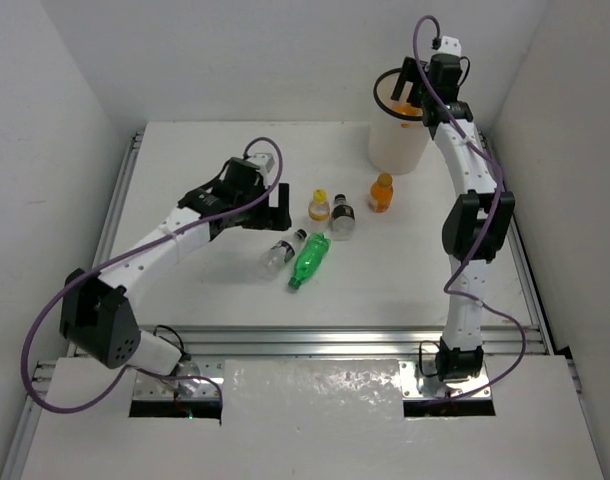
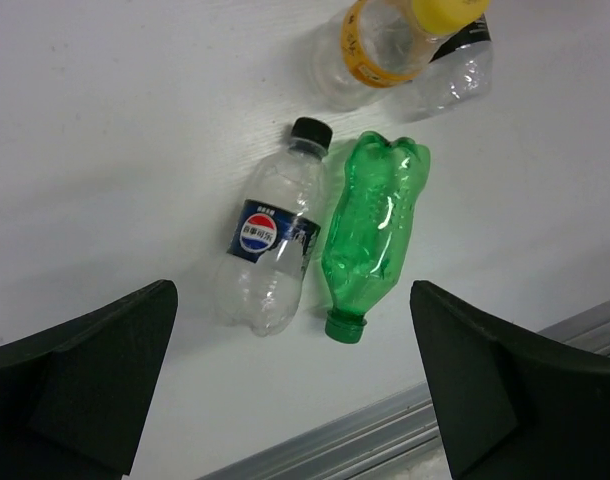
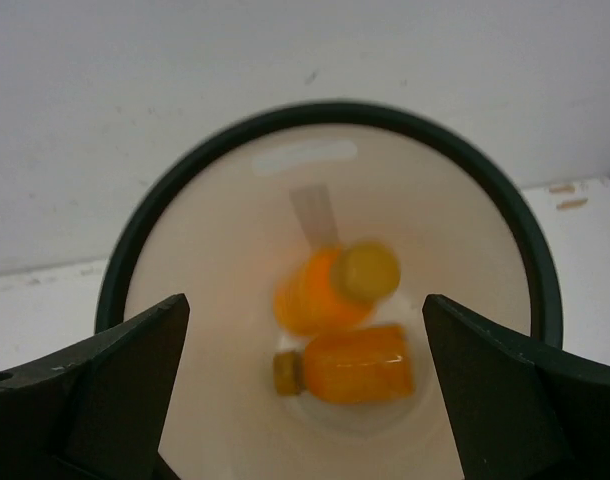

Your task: Put the plastic bottles in the bin

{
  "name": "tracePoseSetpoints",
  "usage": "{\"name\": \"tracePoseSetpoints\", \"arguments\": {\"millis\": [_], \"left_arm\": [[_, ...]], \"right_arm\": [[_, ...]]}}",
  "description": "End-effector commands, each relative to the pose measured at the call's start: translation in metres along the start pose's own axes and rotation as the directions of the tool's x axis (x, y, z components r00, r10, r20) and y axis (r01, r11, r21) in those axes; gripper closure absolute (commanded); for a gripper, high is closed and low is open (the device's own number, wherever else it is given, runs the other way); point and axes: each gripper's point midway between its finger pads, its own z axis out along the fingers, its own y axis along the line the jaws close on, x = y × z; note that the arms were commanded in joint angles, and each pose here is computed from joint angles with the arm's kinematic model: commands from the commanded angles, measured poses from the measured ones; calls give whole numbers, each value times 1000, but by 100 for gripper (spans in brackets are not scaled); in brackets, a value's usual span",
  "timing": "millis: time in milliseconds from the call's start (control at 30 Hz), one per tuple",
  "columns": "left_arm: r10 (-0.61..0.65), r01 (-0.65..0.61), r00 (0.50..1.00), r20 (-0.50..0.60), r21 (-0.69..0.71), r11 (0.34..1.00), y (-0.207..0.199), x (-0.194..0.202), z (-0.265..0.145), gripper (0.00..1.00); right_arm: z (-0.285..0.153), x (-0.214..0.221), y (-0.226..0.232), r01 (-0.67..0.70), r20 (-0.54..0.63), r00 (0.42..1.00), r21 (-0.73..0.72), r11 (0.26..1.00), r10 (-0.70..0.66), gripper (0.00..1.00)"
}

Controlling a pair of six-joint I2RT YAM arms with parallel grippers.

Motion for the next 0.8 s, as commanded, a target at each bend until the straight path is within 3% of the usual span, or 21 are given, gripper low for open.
{"name": "tracePoseSetpoints", "arguments": {"millis": [0, 33, 133, 167, 200, 267, 300, 333, 367, 567, 633, 667, 733, 767], "left_arm": [[124, -122, 991, -50, 39, 992, -22, -6, 8, 0], [148, -146, 987, -63, 47, 988, -28, -9, 11, 0], [199, -198, 955, -220, 28, 980, -19, 22, 33, 0], [217, -217, 942, -257, 30, 976, -17, 32, 36, 0], [221, -221, 928, -299, 32, 975, -15, 44, 44, 1], [230, -225, 908, -351, 57, 973, -16, 62, 50, 3], [229, -227, 896, -380, 50, 973, -14, 71, 54, 5], [222, -233, 887, -404, 23, 972, -8, 79, 57, 6], [211, -236, 876, -434, -4, 972, -1, 88, 60, 8], [163, -241, 874, -458, -117, 964, 24, 109, 82, 9], [132, -230, 863, -487, -147, 962, 30, 120, 94, 22], [128, -228, 862, -491, -150, 962, 31, 123, 98, 35], [99, -219, 857, -505, -184, 958, 37, 131, 104, 45], [92, -219, 855, -510, -195, 956, 39, 132, 104, 62]], "right_arm": [[-45, -68, 19, 2, 123, 992, -41, 999, 3, 1], [-70, -92, 22, -5, 157, 988, -45, 999, 12, 1], [-108, -76, 27, -11, 60, 998, -80, 997, 16, 1], [-147, -96, 40, -17, 82, 996, -161, 987, 30, 1], [-152, -59, 37, -27, -1, 1000, -171, 985, 27, 1], [-181, -46, 47, -51, -24, 999, -255, 965, 47, 1], [-213, -61, 57, -48, 21, 998, -323, 945, 58, 1], [-216, -28, 56, -74, -45, 997, -334, 940, 62, 1], [-226, -23, 60, -77, -49, 997, -361, 929, 63, 1], [-280, 13, 86, -71, -71, 997, -476, 877, 42, 1], [-290, 20, 96, -60, -71, 997, -499, 864, 28, 1], [-292, 22, 99, -58, -76, 997, -509, 859, 22, 1], [-297, 27, 107, -49, -79, 997, -527, 849, 8, 1], [-299, 28, 110, -47, -83, 997, -534, 844, 3, 1]]}}
